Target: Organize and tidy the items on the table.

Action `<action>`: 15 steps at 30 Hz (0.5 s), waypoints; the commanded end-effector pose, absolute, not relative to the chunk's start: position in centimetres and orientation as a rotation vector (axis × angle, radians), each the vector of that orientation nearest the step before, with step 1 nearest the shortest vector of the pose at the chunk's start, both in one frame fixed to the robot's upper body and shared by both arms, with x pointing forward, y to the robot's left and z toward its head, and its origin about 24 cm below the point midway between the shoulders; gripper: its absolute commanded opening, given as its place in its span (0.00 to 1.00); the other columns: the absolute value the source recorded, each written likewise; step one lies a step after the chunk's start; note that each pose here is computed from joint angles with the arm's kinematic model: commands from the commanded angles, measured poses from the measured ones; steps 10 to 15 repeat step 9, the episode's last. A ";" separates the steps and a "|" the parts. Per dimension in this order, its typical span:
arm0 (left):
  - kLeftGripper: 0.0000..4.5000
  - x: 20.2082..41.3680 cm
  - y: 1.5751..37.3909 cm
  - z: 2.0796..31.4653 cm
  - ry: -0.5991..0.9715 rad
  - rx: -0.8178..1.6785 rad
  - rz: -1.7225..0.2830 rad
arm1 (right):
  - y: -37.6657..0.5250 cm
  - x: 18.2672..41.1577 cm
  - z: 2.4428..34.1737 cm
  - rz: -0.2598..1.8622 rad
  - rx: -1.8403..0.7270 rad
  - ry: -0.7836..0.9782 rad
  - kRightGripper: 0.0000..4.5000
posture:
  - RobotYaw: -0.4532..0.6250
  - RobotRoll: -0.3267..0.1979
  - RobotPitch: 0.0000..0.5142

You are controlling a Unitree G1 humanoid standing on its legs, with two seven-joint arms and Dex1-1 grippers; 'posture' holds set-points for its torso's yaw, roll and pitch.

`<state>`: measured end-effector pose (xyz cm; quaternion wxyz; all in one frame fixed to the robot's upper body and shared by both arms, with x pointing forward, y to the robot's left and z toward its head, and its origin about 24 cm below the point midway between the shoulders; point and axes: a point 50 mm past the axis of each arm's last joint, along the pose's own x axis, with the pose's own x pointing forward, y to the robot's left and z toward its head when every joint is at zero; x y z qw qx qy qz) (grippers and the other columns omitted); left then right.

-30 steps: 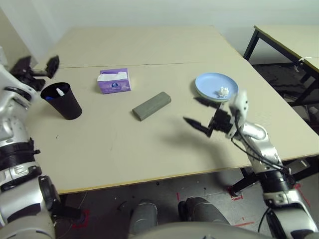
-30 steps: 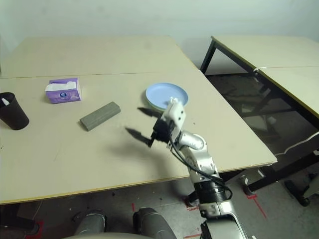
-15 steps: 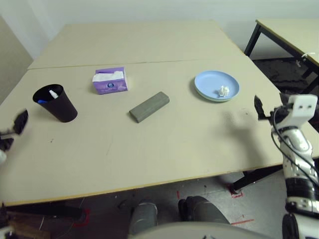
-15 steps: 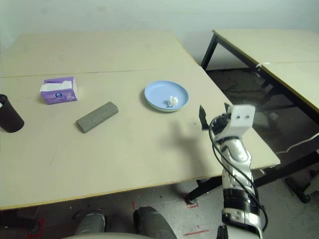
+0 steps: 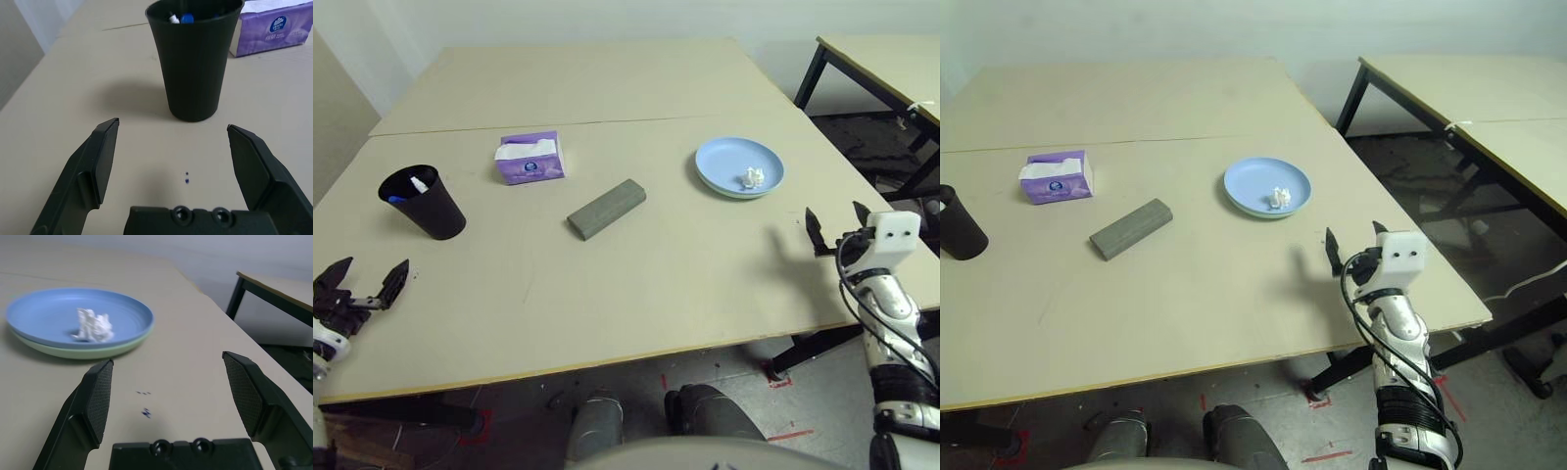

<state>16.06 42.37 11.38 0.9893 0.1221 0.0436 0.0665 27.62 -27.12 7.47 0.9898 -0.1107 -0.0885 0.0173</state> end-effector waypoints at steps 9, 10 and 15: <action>1.00 17.3 40.8 12.4 0.045 0.267 0.088 | -26.4 27.2 7.8 0.050 -0.234 -0.193 1.00 | 0.47 0.62 0.19; 1.00 17.3 40.8 12.4 0.045 0.267 0.088 | -26.4 27.2 7.8 0.050 -0.234 -0.193 1.00 | 0.47 0.62 0.19; 1.00 17.3 40.8 12.4 0.045 0.267 0.088 | -26.4 27.2 7.8 0.050 -0.234 -0.193 1.00 | 0.47 0.62 0.19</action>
